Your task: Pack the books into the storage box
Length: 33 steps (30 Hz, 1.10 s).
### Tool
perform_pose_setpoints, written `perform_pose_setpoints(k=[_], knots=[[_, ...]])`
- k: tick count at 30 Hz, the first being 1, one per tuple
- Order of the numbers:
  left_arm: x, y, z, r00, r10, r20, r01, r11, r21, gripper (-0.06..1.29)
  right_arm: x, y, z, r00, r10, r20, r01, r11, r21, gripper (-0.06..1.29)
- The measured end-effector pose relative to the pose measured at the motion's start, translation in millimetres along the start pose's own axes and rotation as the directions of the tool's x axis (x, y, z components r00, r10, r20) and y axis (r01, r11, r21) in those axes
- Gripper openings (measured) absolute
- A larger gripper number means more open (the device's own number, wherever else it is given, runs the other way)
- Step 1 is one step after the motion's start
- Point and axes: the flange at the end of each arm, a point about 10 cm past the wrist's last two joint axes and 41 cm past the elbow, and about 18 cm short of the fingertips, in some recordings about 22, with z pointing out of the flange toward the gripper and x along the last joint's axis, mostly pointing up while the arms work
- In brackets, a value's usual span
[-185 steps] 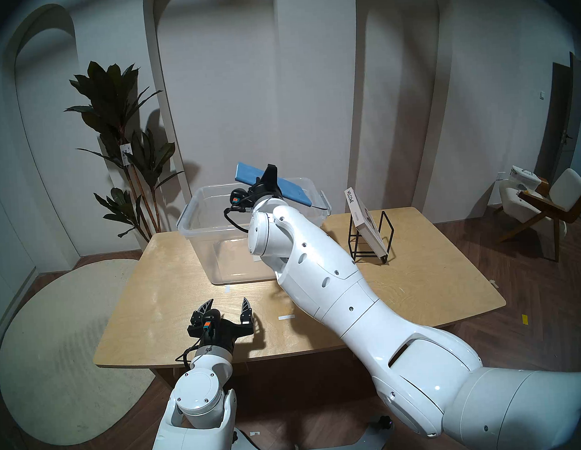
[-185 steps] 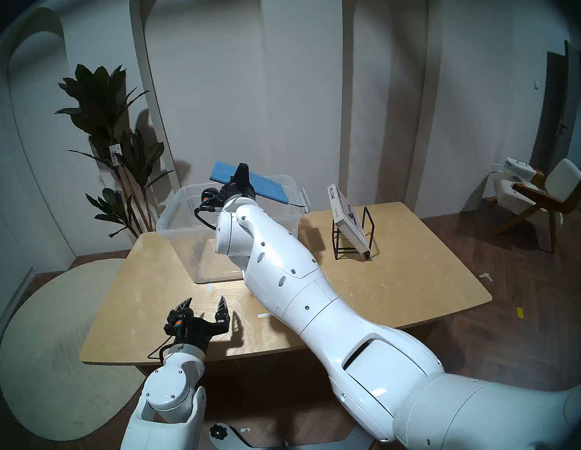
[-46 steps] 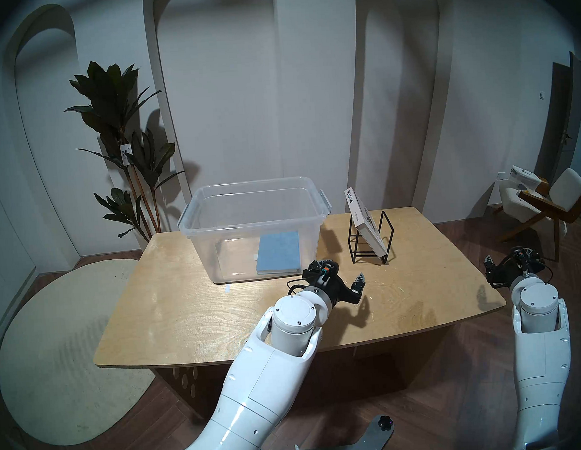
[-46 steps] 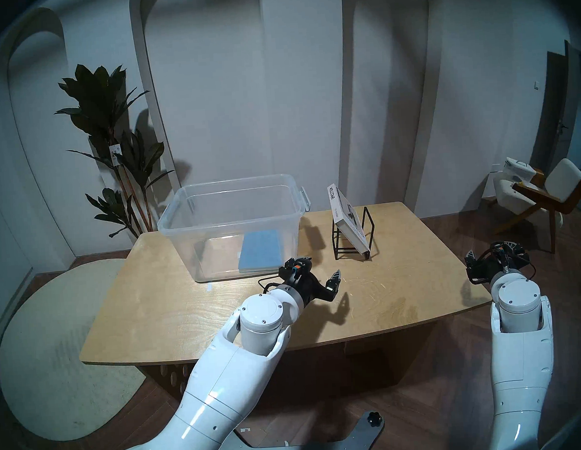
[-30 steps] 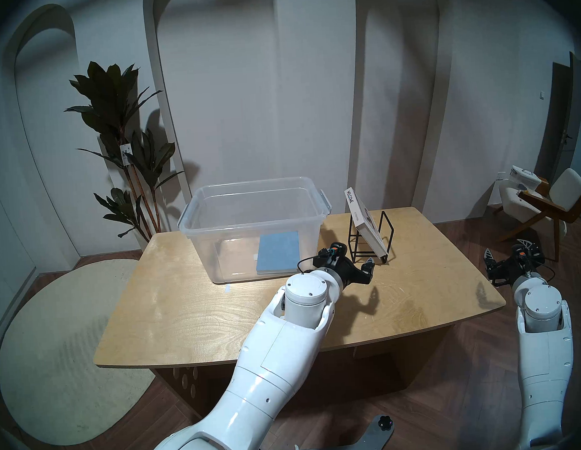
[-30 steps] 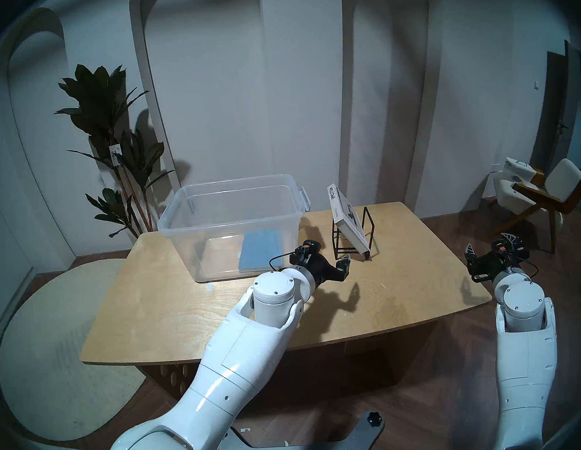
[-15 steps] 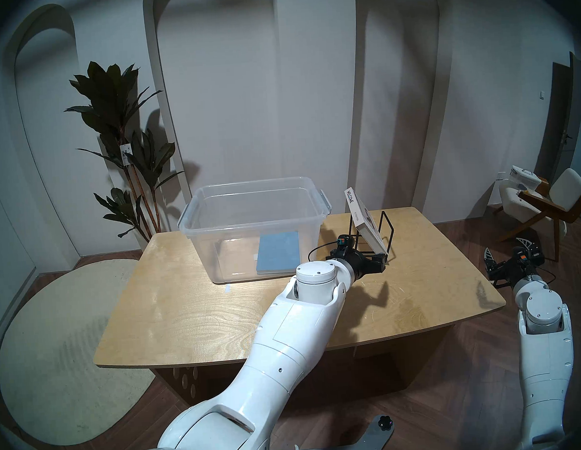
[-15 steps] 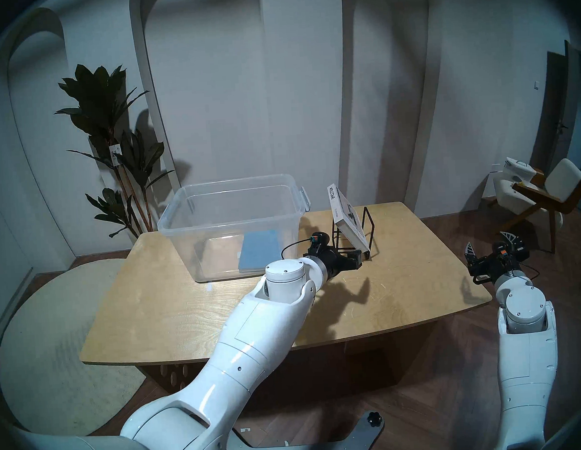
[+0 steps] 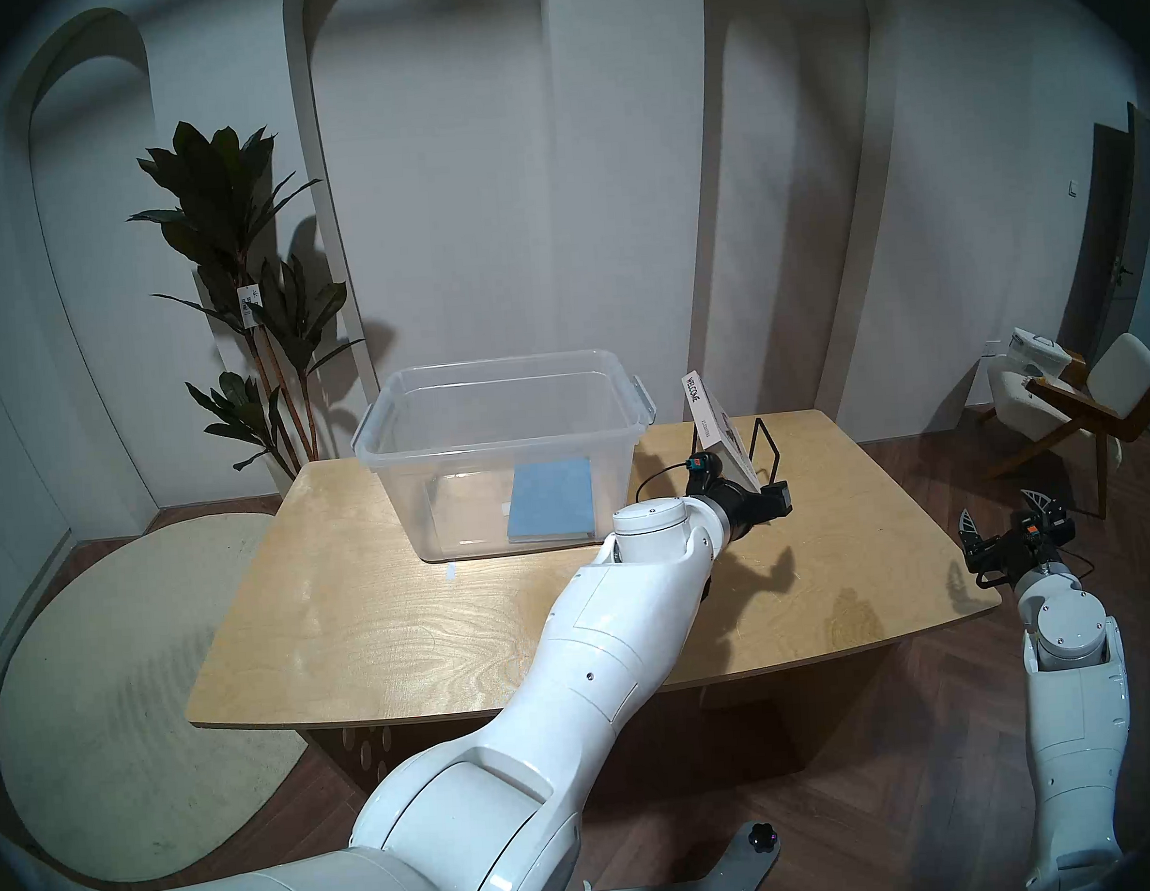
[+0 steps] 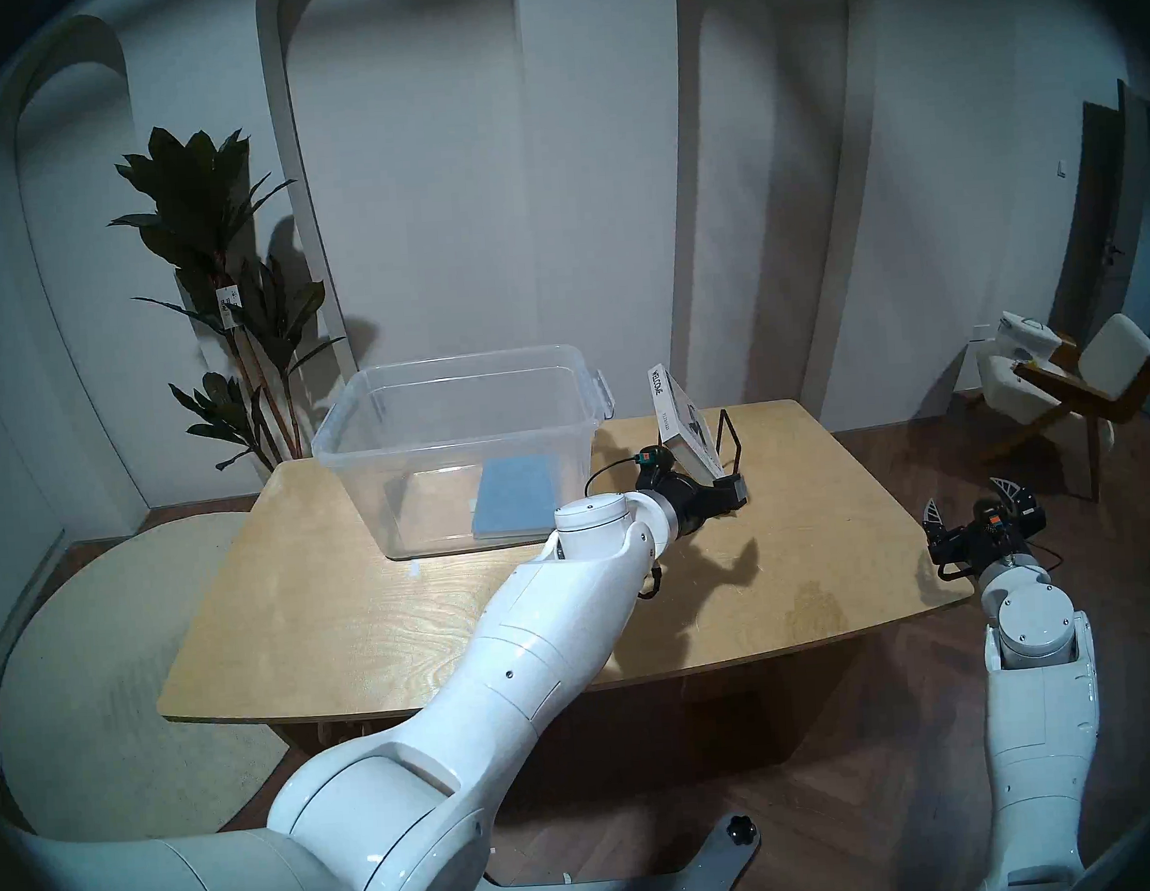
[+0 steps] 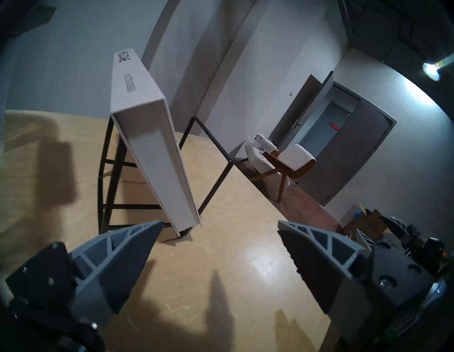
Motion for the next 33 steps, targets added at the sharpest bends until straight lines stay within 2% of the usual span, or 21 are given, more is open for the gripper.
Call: perform_pose_setpoints(k=[5,12,15,21,26,33], knots=[[3.7,4.1,11.8,0.998,-0.063,-0.022,0.063,0.998,0.025,1.25,1.2,1.0,3.3,0.999,-0.018,-0.029,0.018,1.000,-0.005,1.27],[11.8,2.2,20.1,0.995,-0.083,-0.052,0.087,0.994,0.073,1.25,5.6,-0.3,5.8,0.997,-0.033,-0.071,0.033,0.999,-0.001,1.27],[10.3,-3.4,24.3,0.997,-0.069,-0.047,0.075,0.989,0.129,1.25,7.8,-2.3,6.7,0.994,-0.040,-0.103,0.041,0.999,0.003,1.27],[-1.2,-12.9,27.9,0.999,-0.046,-0.006,0.047,0.981,0.189,1.25,5.2,-6.4,8.3,0.988,-0.040,-0.149,0.043,0.999,0.012,1.27],[0.3,-8.7,29.1,1.000,-0.012,-0.015,0.015,0.982,0.188,1.25,2.3,-8.0,9.0,0.986,-0.038,-0.162,0.041,0.999,0.017,1.27],[12.7,-5.7,30.9,0.999,0.004,-0.049,0.005,0.982,0.190,1.25,4.7,-6.8,10.6,0.982,-0.040,-0.185,0.044,0.999,0.015,1.27]])
